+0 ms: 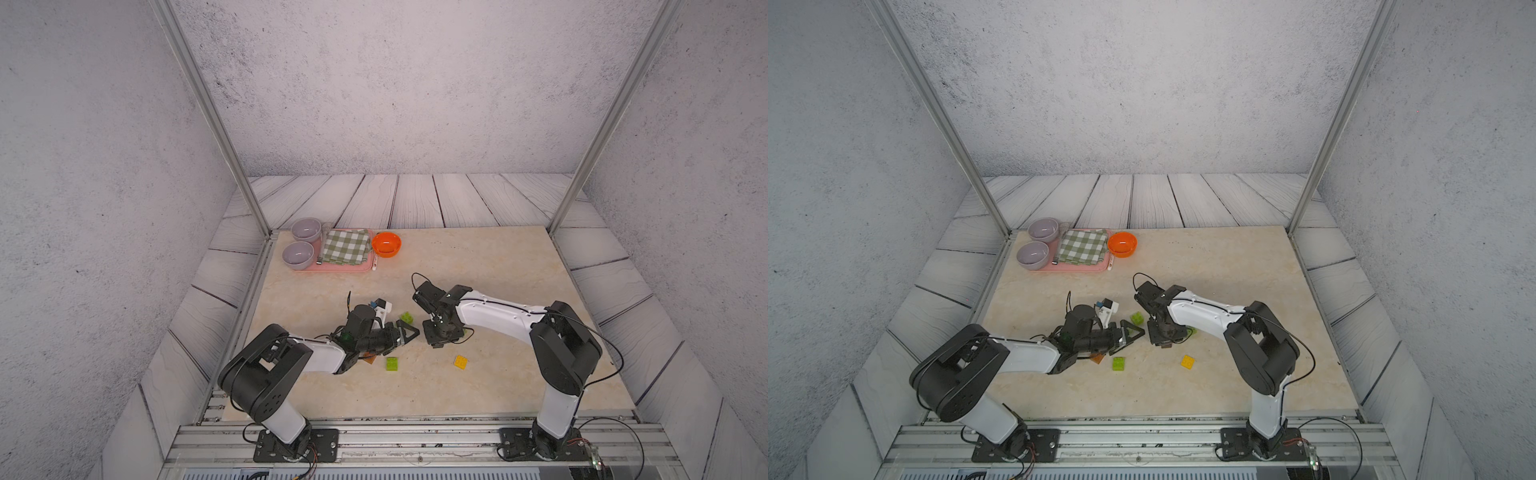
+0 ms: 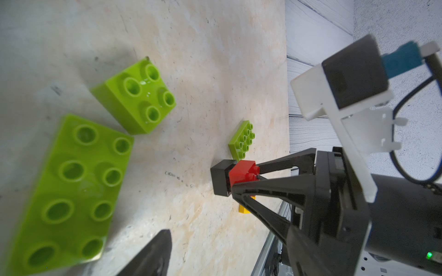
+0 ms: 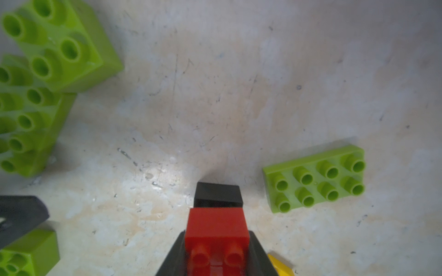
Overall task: Assemble the letter r with lego
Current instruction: Assemble the lego brick with the lego brick.
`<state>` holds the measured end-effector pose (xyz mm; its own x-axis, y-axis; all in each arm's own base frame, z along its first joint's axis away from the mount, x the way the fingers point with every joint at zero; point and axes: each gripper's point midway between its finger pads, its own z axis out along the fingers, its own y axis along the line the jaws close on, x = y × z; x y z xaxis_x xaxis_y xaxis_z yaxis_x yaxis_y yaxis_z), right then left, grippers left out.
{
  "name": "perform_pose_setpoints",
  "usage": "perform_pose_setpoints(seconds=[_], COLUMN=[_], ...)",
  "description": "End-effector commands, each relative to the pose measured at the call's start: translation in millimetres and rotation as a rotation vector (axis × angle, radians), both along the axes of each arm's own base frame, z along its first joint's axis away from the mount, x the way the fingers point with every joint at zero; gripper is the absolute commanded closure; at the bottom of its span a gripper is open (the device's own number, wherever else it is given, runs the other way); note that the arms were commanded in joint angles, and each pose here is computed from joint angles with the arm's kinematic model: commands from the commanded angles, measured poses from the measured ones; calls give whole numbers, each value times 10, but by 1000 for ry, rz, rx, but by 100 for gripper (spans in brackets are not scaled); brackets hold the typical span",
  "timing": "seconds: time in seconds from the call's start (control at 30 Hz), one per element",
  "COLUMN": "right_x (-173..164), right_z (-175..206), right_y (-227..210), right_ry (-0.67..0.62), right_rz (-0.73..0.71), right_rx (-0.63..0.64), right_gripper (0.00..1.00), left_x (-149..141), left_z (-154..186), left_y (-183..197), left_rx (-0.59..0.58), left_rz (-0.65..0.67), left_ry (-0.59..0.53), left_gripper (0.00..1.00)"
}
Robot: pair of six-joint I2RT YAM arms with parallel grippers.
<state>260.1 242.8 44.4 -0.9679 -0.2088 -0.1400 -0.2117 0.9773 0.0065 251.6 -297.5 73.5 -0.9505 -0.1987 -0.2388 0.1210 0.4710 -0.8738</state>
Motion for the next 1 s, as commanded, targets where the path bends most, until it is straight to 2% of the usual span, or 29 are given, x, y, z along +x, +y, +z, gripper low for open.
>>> perform_pose_setpoints(seconds=[0.0,0.23,0.47,0.7,0.87,0.97], right_x=[-32,-134,-248,-444,-418,-301], right_z=[-102,-268,-448,-710,-664,-421], right_y=[-55,-150,-140,-189,-176,-155], right_ry=[40,88,157,253,251,180], right_rz=[-66,-101,1,-4,4,19], right_rx=[-29,-74,-79,-88,-91,-78], right_gripper=[100,100,100,100,100,100], left_x=[-9,-12,-28,-6,0,-37], left_z=[55,53,43,107,231,332], left_y=[6,4,-1,29,127,247], left_rx=[3,5,14,29,46,103], left_rz=[-16,-20,-31,-17,19,35], left_ry=[-22,-24,-20,-36,-62,-80], left_gripper=[19,19,20,19,19,20])
